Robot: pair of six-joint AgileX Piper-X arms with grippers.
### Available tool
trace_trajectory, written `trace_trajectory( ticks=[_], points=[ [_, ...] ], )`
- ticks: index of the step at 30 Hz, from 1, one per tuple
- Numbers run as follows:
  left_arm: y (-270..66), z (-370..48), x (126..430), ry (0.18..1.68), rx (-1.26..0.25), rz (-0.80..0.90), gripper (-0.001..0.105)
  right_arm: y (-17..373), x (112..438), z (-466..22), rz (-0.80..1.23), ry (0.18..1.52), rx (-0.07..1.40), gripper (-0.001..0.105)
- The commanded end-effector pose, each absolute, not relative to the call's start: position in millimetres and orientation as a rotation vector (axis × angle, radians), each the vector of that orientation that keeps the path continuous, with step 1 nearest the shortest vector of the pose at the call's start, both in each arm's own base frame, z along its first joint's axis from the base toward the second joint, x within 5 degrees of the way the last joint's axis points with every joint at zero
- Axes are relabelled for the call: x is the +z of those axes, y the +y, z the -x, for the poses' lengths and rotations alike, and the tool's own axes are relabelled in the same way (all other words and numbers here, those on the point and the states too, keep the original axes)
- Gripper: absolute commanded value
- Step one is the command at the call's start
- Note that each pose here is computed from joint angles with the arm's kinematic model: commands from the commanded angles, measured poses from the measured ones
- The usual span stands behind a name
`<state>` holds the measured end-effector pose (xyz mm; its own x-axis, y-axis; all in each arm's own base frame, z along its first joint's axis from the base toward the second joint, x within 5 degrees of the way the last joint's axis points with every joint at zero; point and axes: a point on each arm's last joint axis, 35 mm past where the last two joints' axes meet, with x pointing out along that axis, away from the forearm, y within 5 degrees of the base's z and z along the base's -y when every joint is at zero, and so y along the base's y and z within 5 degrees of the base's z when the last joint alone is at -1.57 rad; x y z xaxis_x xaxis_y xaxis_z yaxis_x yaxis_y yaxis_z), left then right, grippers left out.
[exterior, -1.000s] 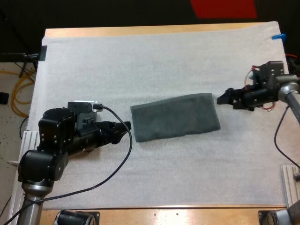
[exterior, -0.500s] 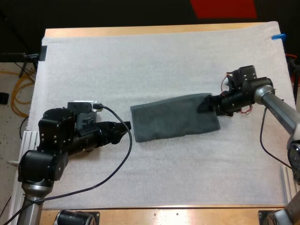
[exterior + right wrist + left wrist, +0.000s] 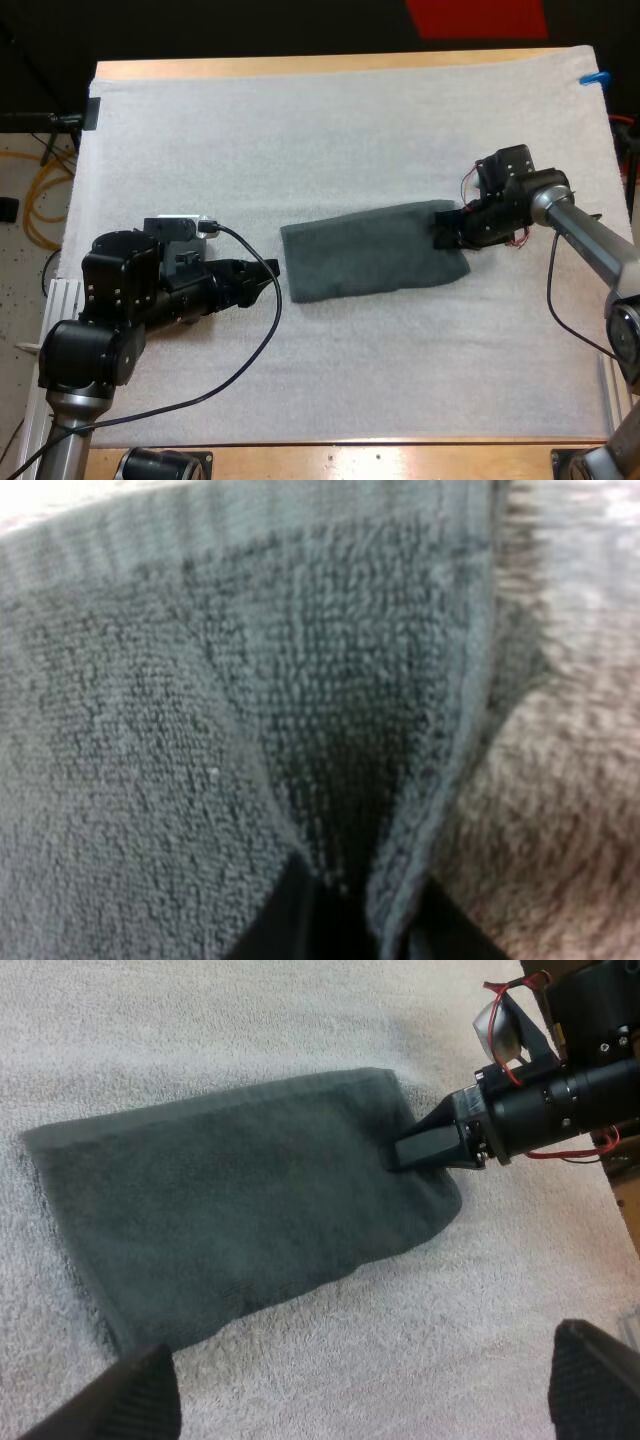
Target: Pick towel from pile fold and stack
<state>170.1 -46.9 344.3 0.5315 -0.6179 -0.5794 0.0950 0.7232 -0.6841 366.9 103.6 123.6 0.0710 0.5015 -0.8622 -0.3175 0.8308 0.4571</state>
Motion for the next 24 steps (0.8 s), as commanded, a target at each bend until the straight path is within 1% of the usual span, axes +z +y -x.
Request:
trace_trajectory(
  ticks=[1,5,8,11,13,14,16,18,20,24],
  points=[
    [-47,-168,347,0.916,-0.474,0.647,0.072,103,121,-365,-0.124,1.381,0.585,0.000],
    [-47,-168,347,0.916,-0.474,0.647,0.072,101,130,-365,-0.059,1.363,0.523,0.000],
    [-47,-168,347,0.916,-0.474,0.647,0.072,95,145,-362,0.053,1.347,0.435,0.000],
    [-47,-168,347,0.916,-0.474,0.647,0.072,88,163,-356,0.210,1.333,0.324,0.000],
    [-47,-168,347,0.916,-0.474,0.647,0.072,82,177,-352,0.355,1.319,0.241,0.000],
    [-47,-168,347,0.916,-0.474,0.647,0.072,80,180,-351,0.391,1.313,0.221,0.000],
    [-47,-168,347,0.916,-0.474,0.647,0.072,75,195,-349,0.515,1.275,0.136,0.000],
    [-47,-168,347,0.916,-0.474,0.647,0.072,72,206,-347,0.580,1.244,0.085,0.000],
    [-47,-168,347,0.916,-0.474,0.647,0.072,70,215,-345,0.609,1.219,0.056,0.000],
    [-47,-168,347,0.918,-0.473,0.647,0.072,69,226,-342,0.600,1.188,0.052,0.000]
  ],
)
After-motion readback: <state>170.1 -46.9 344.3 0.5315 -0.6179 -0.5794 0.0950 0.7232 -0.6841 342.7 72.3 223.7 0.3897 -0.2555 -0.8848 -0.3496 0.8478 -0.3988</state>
